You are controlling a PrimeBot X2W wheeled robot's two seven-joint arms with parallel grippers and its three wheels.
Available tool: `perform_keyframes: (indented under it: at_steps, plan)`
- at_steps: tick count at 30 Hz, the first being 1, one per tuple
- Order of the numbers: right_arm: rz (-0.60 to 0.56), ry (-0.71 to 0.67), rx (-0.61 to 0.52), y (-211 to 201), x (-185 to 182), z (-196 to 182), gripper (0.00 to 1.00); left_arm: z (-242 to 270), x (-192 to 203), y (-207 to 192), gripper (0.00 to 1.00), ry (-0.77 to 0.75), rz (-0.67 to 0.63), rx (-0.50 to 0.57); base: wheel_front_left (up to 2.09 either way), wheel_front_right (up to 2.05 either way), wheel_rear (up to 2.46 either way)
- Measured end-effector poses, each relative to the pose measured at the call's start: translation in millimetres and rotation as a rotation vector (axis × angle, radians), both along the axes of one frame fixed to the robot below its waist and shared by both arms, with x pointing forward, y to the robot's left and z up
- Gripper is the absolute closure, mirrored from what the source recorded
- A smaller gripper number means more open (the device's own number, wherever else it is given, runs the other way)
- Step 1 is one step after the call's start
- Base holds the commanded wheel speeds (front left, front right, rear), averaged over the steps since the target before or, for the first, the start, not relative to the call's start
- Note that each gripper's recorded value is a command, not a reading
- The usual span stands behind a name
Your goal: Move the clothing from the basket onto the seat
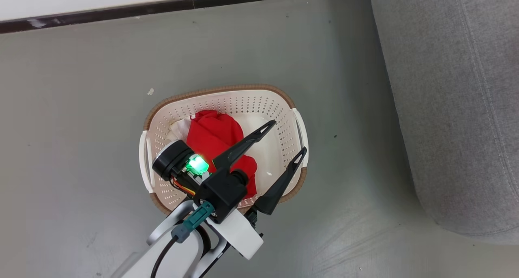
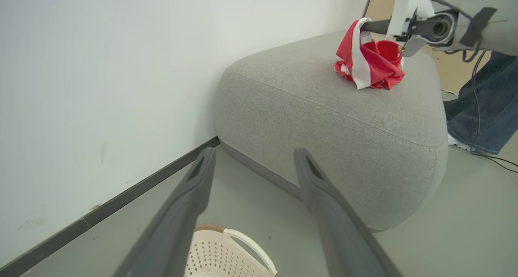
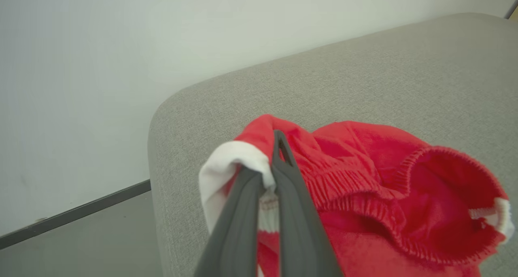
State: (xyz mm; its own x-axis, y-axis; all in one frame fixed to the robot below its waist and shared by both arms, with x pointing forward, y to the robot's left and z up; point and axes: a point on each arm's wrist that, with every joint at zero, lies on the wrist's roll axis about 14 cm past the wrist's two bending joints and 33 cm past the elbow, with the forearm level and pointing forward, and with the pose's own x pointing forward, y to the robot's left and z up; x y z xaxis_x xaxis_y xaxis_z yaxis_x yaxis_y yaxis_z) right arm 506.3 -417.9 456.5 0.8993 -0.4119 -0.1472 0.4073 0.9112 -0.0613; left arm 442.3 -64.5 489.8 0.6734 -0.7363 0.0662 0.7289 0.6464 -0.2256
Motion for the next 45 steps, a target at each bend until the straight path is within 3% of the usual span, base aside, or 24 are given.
perform_keyframes:
  at_steps: [1,3,4,5,6,18,26,37,45]
  plan:
    - [0.001,-0.002,-0.001,0,1,-1,0.93,-1,1,0,0.00,0.000,0.001,0.000,0.00,0.00,0.00]
    - [0.003,0.000,-0.005,1,3,-4,0.60,-2,4,1,0.00,0.000,0.005,-0.002,0.00,0.00,0.00]
    - [0.010,0.008,-0.010,2,4,-6,0.51,-3,5,2,0.00,0.002,0.009,-0.001,0.00,0.00,0.00]
    - [0.015,0.017,-0.012,4,4,-9,0.17,-4,6,3,0.00,0.003,0.012,0.000,0.00,0.00,0.00]
    - [0.021,0.021,-0.012,6,3,-10,0.00,-4,7,3,0.00,0.000,0.014,-0.003,0.00,0.00,0.00]
    - [0.083,0.030,-0.059,18,-1,-3,0.00,4,9,1,0.00,-0.028,0.020,-0.020,0.00,0.00,0.00]
    - [0.121,0.102,-0.055,31,-29,-21,0.00,14,8,-3,0.00,-0.054,0.015,-0.032,0.00,0.00,0.00]
    - [0.223,0.008,-0.110,57,-30,14,0.00,29,5,-6,0.00,-0.086,0.016,-0.060,0.00,0.00,0.00]
    - [0.303,-0.104,-0.112,90,-26,46,0.00,30,15,17,0.00,-0.080,0.125,-0.063,0.00,0.00,0.00]
